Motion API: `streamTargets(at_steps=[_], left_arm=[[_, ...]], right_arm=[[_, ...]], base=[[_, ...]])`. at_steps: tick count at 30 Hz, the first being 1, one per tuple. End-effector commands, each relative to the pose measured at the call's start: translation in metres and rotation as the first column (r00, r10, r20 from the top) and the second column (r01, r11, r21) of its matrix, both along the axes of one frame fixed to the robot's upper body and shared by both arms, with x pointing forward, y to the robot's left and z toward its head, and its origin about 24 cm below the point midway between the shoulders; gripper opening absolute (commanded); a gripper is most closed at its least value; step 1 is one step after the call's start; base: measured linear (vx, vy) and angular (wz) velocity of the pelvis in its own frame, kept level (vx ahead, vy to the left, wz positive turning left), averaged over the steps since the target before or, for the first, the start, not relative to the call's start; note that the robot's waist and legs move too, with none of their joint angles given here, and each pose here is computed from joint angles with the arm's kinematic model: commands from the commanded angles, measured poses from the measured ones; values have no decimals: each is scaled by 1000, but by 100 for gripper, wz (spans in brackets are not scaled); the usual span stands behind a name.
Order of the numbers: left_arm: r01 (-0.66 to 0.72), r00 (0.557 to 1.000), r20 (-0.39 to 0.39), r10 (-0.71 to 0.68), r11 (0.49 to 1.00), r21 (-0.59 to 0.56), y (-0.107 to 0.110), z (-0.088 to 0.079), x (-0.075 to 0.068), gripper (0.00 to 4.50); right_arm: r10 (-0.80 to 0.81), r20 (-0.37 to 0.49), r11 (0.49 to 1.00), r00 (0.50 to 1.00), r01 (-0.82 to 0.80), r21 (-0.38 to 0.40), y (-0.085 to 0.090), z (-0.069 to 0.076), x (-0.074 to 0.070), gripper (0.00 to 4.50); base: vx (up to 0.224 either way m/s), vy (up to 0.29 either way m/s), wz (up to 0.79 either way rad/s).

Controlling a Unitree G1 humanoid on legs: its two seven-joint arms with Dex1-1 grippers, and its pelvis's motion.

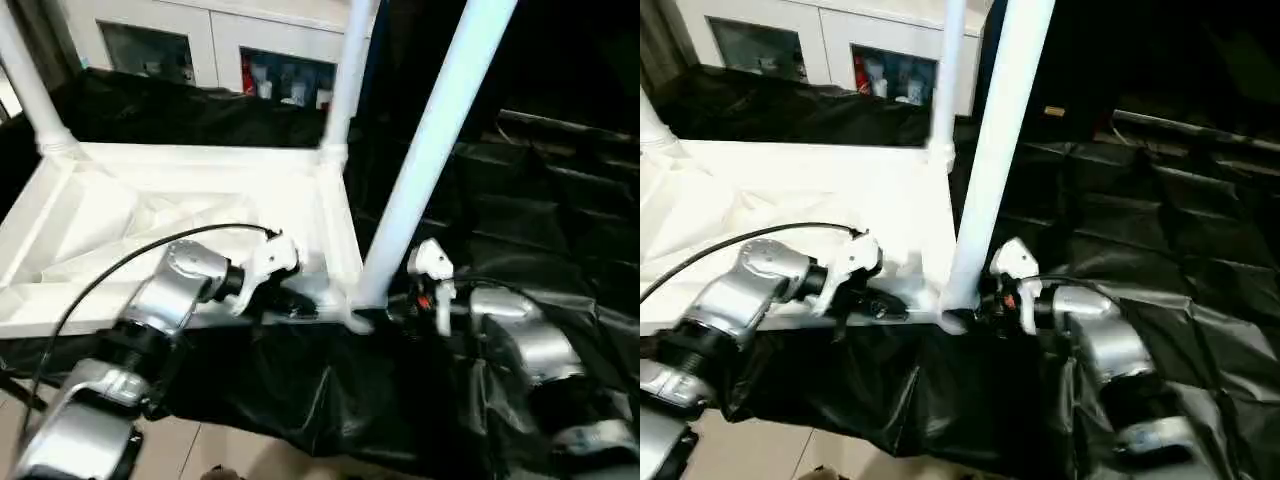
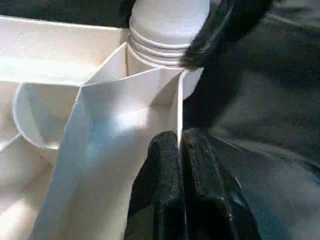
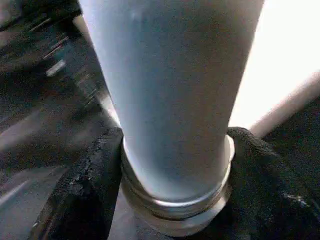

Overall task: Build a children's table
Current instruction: Rotate leg to tighten

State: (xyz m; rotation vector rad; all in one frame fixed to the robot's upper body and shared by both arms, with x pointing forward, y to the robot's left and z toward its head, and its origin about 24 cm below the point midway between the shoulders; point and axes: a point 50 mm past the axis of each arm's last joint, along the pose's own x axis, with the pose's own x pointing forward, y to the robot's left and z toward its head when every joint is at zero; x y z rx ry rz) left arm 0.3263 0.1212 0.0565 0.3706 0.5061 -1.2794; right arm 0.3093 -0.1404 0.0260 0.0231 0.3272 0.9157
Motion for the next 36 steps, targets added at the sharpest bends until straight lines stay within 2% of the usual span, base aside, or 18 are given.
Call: streamTargets(at_steps=[1,2,4,7,10,11,12,13,14,16,18,21,22,25,26,31,33,36], left_arm=[[-94,995,20,93,995,34,-13,-11,5,0],[-141,990,33,140,990,30,-21,-12,9,0],[-169,985,37,168,985,25,-25,-13,11,0],[-246,968,52,246,969,-3,-49,-13,16,0],[-228,972,59,229,973,-23,-71,-15,13,0],[-222,973,60,223,975,-26,-74,-15,12,0],[-214,975,59,216,976,-29,-76,-15,12,0],[-200,978,55,202,979,-33,-76,-15,11,0],[-191,980,52,193,981,-34,-76,-15,11,0],[-175,983,54,176,984,-29,-73,-16,10,0],[-158,986,53,159,987,-20,-66,-17,10,0],[-137,989,47,138,990,-13,-57,-17,10,0],[-125,991,45,125,992,-8,-48,-17,10,0],[-114,993,37,114,993,-5,-40,-17,10,0],[-76,997,25,76,997,-15,-32,-15,7,0],[65,997,-24,-67,997,-51,-19,-11,-3,0],[157,983,-87,-160,987,-46,-9,-10,-13,0],[184,977,-104,-187,982,-44,-2,-9,-16,0]], right_arm=[[-265,-45,963,963,263,-50,-10,-14,10,275],[-347,-57,937,936,343,-65,-8,-18,12,275],[-391,-64,919,918,387,-76,-6,-21,14,275],[-503,-74,862,861,494,-111,10,-27,18,275],[-474,-52,879,879,469,-89,36,-24,19,275],[-466,-44,883,884,461,-83,40,-23,19,310],[-449,-39,892,893,446,-70,44,-22,19,310],[-431,-33,902,902,429,-58,45,-21,19,345],[-421,-30,907,907,419,-52,46,-20,19,347],[-397,-14,917,918,396,-47,45,-18,20,355],[-365,9,930,931,365,-43,39,-14,21,383],[-306,26,951,952,307,-37,29,-9,21,383],[-212,51,976,976,214,-42,16,-3,19,383],[-127,68,990,990,131,-50,6,2,16,383],[-29,76,997,997,34,-68,-3,6,11,383],[136,61,985,989,-129,-112,-17,12,1,383],[226,45,969,973,-220,-112,-18,15,-5,383],[270,24,957,963,-266,-113,-19,15,-9,383]], base=[[0,0,0],[0,0,0],[0,0,0],[0,0,0],[0,0,0],[0,0,0],[0,0,0],[0,0,0],[0,0,0],[0,0,0],[0,0,0],[0,0,0],[0,0,0],[0,0,0],[0,0,0],[0,0,0],[0,0,0],[0,0,0]])
